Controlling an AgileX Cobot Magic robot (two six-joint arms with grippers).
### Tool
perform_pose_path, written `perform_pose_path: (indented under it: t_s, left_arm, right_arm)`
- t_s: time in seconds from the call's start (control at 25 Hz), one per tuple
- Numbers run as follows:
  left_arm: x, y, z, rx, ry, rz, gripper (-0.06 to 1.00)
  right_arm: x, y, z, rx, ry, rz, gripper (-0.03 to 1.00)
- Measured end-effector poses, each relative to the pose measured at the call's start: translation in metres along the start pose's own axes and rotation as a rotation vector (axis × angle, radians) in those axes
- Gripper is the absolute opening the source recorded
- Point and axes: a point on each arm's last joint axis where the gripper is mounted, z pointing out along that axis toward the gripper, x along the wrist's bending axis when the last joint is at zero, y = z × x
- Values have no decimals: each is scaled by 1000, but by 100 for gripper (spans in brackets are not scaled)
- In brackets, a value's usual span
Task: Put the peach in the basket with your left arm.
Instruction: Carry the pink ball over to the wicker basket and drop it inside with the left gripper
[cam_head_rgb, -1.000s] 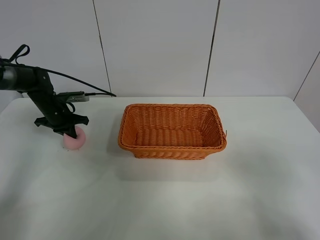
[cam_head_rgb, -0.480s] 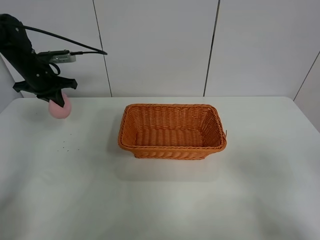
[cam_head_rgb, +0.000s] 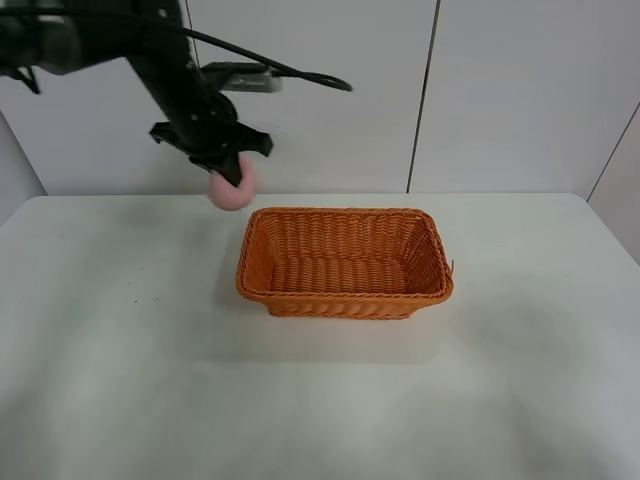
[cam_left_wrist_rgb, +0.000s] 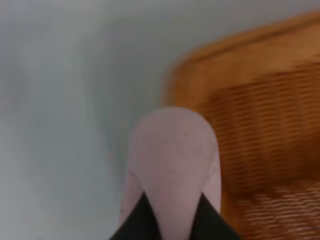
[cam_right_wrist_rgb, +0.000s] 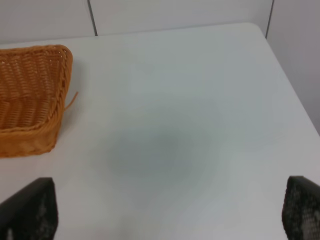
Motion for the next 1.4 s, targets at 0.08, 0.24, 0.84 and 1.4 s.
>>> perform_pose_path:
  t_s: [0.08, 0.24, 0.84, 1.4]
  left_arm:
    - [-30, 7, 19, 10, -23, 47, 12]
    - [-79, 13, 61, 36, -60, 128, 12]
    - [-108, -4, 147, 147, -59, 183, 73]
    - [-100, 8, 65, 96, -27, 201, 87]
  right_arm:
    - [0, 0, 0, 0, 0, 0, 69]
    - [0, 0, 0, 0, 0, 0, 69]
    - [0, 0, 0, 0, 0, 0, 69]
    - [0, 0, 0, 0, 1, 1, 69]
